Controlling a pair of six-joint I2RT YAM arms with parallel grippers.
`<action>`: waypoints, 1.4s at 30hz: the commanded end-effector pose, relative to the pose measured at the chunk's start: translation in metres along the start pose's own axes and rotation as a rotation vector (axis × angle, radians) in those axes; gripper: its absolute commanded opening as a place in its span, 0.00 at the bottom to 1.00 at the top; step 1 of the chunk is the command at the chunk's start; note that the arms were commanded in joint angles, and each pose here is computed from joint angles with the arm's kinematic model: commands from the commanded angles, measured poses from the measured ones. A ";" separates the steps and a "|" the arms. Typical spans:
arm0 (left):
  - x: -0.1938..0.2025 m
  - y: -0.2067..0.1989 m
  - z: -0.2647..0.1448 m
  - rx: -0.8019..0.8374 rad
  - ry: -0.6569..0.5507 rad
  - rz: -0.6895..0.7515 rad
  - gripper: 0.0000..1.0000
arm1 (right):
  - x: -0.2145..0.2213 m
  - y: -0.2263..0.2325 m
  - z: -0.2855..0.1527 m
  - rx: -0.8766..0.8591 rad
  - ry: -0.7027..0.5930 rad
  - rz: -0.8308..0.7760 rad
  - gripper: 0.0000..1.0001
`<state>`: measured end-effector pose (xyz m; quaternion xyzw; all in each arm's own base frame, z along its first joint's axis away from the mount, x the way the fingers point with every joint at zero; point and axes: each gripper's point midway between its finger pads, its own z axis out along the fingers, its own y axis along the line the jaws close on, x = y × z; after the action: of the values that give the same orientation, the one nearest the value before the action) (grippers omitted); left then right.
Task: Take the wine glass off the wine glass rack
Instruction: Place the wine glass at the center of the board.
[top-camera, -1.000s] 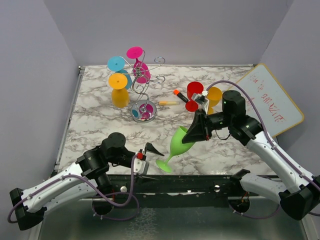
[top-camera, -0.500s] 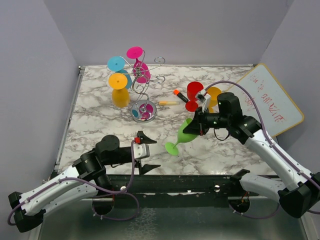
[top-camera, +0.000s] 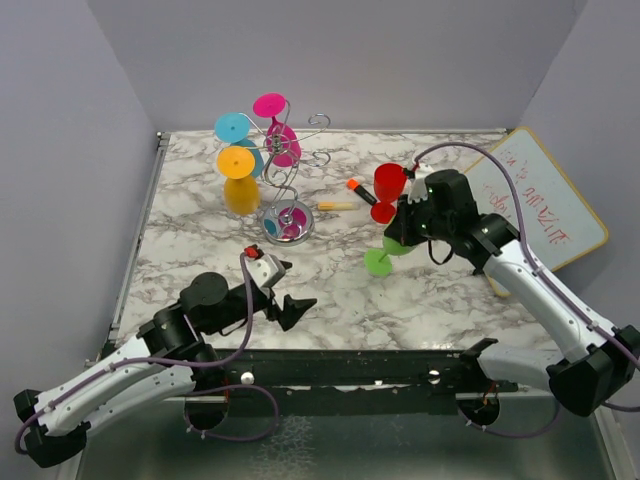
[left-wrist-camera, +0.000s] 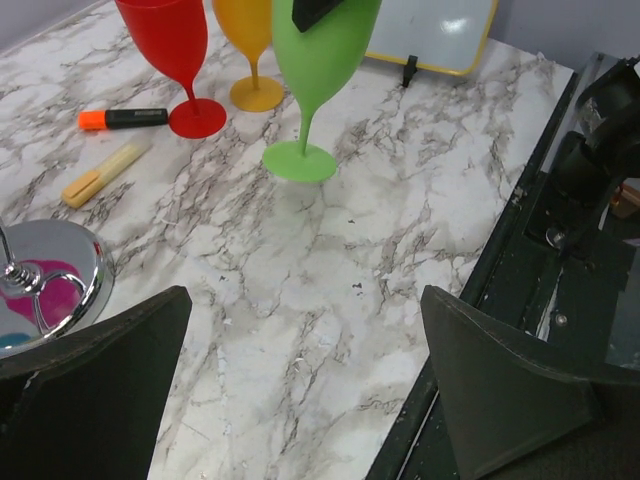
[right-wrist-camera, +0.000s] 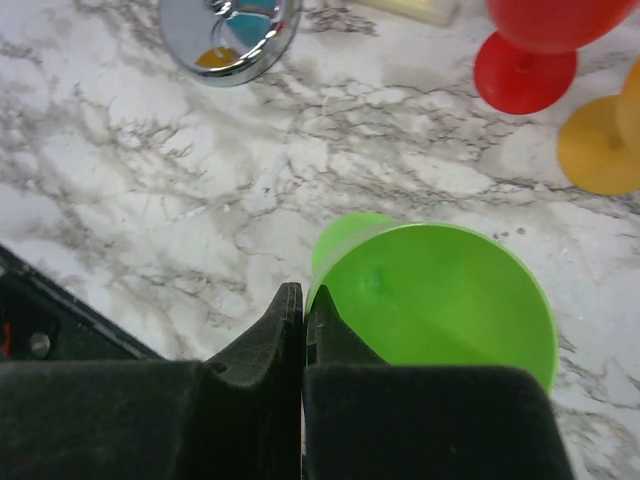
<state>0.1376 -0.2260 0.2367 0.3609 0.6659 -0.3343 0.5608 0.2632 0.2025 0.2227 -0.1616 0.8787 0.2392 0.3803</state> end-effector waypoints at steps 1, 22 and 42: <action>0.012 0.016 -0.001 -0.107 0.051 -0.075 0.99 | -0.013 -0.032 0.004 0.206 0.023 -0.014 0.00; 0.014 0.028 -0.001 -0.162 0.028 -0.024 0.99 | -0.028 -0.057 0.067 0.326 0.018 0.009 0.01; 0.016 0.032 -0.002 -0.185 0.024 -0.021 0.99 | -0.022 -0.068 0.113 0.349 0.083 -0.015 0.09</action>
<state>0.1586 -0.2095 0.2228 0.3082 0.7022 -0.2845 0.5752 0.3712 0.2071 0.1560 -0.1059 0.9205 0.0821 0.3671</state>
